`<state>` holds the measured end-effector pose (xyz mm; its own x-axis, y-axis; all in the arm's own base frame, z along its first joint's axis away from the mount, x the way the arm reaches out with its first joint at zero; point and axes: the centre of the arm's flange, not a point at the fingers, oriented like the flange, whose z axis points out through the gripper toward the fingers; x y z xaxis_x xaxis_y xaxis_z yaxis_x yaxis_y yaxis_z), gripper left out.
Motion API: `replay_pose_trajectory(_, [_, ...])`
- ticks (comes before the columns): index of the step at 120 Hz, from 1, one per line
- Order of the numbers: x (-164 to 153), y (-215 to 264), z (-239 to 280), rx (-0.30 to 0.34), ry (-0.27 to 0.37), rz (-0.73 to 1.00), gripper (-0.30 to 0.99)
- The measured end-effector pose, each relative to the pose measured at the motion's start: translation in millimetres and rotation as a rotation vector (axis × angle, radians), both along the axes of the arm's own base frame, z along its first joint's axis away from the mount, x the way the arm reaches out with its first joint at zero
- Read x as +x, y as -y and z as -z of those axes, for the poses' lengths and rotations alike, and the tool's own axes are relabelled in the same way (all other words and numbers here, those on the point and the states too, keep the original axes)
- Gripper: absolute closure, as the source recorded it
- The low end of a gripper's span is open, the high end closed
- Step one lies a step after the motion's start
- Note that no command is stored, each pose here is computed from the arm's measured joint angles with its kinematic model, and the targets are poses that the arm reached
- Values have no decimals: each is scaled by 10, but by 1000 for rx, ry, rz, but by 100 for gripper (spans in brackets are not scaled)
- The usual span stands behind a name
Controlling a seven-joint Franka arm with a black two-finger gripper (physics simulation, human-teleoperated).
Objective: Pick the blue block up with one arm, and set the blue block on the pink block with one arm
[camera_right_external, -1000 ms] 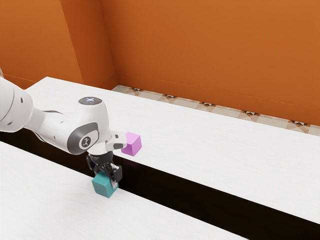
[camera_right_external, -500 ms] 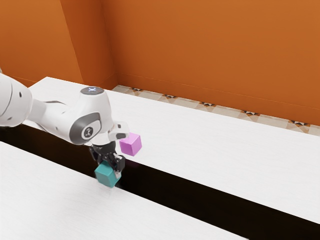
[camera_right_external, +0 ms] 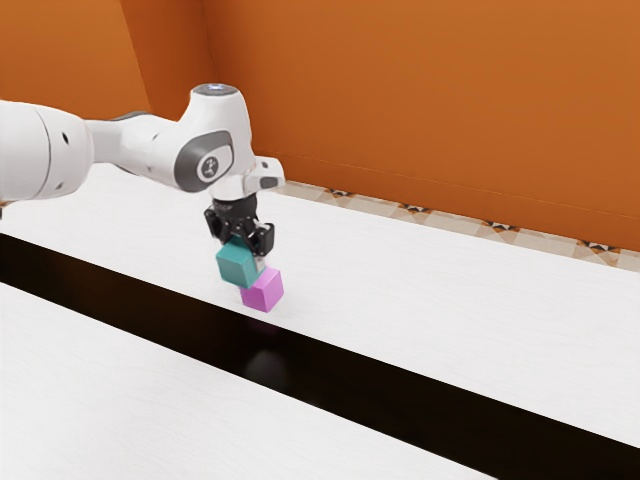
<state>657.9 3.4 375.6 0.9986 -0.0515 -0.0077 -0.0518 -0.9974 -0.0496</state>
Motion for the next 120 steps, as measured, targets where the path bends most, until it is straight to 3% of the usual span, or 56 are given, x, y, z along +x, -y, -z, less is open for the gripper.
replay_pose_trajectory(59, [514, -254, 334, -38, -120, -46, 30])
replay_pose_trajectory(120, [616, -266, 390, -41, -149, -3, 29])
